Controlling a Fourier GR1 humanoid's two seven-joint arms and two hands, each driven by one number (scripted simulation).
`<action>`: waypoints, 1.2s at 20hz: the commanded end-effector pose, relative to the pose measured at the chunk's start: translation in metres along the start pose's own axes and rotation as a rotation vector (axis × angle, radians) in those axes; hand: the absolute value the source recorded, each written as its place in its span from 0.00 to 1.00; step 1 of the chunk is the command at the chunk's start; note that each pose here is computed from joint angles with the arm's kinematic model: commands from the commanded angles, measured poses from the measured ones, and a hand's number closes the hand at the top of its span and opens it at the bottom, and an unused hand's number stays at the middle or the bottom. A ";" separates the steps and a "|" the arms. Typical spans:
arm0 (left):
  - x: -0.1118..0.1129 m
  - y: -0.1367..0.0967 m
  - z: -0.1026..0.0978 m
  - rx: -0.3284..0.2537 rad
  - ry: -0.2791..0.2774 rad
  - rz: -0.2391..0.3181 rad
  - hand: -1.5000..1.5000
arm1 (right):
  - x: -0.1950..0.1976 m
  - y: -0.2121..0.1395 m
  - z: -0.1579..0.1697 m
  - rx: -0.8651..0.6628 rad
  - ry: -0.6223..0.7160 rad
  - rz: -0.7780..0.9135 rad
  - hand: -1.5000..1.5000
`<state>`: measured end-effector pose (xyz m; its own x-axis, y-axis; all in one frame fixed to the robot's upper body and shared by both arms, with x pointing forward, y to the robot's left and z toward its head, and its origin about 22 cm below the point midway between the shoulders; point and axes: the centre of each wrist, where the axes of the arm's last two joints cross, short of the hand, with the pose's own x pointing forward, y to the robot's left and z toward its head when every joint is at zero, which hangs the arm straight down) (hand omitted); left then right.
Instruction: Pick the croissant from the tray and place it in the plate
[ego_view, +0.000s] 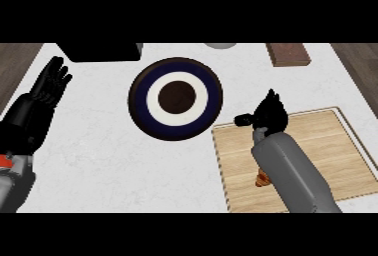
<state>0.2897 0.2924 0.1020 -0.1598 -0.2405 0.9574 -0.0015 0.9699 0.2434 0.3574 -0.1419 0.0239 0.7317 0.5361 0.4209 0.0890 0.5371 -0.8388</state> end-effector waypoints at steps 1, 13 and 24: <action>0.001 0.003 0.000 -0.006 -0.017 0.007 0.50 | 0.018 -0.026 0.006 0.062 0.173 0.154 0.00; 0.000 0.002 0.003 -0.014 -0.019 0.022 0.50 | -0.016 -0.016 -0.001 0.081 0.365 0.241 0.00; -0.001 -0.001 -0.010 -0.012 -0.010 0.010 0.50 | -0.053 -0.016 0.016 0.145 0.392 0.219 0.00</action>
<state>0.2944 0.2909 0.1050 -0.1728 -0.2306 0.9576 0.0127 0.9716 0.2363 0.3184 -0.1801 0.0201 0.8400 0.5073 0.1925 -0.1225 0.5230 -0.8435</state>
